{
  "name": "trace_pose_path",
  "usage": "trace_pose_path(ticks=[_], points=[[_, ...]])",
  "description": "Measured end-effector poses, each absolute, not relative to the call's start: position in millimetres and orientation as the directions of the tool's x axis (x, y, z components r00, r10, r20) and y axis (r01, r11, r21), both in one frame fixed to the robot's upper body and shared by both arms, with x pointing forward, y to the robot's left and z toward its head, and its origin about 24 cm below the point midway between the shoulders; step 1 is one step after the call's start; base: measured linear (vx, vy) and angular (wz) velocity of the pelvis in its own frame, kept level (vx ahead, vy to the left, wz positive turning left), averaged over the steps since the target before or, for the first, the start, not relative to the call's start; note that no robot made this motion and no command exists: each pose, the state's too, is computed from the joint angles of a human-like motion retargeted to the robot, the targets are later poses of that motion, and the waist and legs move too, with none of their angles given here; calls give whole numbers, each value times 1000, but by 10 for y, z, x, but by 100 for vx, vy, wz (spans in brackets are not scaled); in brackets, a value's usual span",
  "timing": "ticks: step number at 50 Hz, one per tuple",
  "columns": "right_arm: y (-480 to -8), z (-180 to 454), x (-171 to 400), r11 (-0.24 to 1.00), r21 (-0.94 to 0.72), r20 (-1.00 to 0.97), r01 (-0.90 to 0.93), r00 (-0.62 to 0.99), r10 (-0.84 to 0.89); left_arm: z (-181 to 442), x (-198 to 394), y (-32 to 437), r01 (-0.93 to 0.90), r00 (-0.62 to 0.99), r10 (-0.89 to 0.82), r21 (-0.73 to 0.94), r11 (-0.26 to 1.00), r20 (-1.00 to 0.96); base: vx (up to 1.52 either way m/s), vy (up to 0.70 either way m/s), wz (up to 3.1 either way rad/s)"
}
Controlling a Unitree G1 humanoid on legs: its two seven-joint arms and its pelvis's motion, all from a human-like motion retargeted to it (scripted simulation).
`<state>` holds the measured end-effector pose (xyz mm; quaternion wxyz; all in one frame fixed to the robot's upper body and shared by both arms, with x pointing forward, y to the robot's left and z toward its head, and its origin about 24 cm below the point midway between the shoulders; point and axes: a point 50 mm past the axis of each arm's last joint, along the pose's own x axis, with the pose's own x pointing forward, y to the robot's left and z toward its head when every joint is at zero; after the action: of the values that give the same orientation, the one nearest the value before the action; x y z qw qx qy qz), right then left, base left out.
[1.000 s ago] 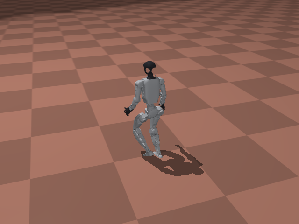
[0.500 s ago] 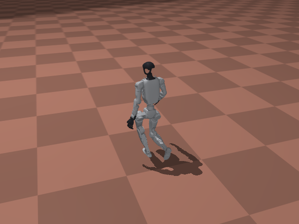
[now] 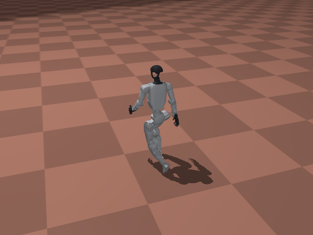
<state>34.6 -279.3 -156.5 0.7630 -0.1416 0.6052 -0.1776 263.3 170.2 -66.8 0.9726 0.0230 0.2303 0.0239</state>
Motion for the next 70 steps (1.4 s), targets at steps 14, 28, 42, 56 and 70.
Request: trace_pose_path(ticks=[14, 28, 42, 56, 70], points=[[-2709, -250, 2792, 878, -416, -299, 236, 876, -378, -1632, 712, 2273, -130, 380, 240, 205, 970, -893, 74, -6, -17], [-2279, -602, 2568, 928, -374, -444, 12, 875, -190, -1658, 116, 2550, -327, 159, 316, 253, 911, -935, 66, 2, -17], [-2469, -1611, 741, 924, -351, -898, -152, 334, -286, -710, 2528, 2321, -131, 843, 211, 190, 973, -494, 70, 1, -12], [-2560, -1612, 604, 939, -343, -899, 21, 284, -334, -1051, 2171, 1980, -52, 780, 96, 89, 995, -619, 66, -12, 4], [-2692, -148, 2927, 890, -350, -283, 293, 872, -399, -1647, 475, 2357, -158, 325, 250, 208, 965, -912, 66, -6, -19]])
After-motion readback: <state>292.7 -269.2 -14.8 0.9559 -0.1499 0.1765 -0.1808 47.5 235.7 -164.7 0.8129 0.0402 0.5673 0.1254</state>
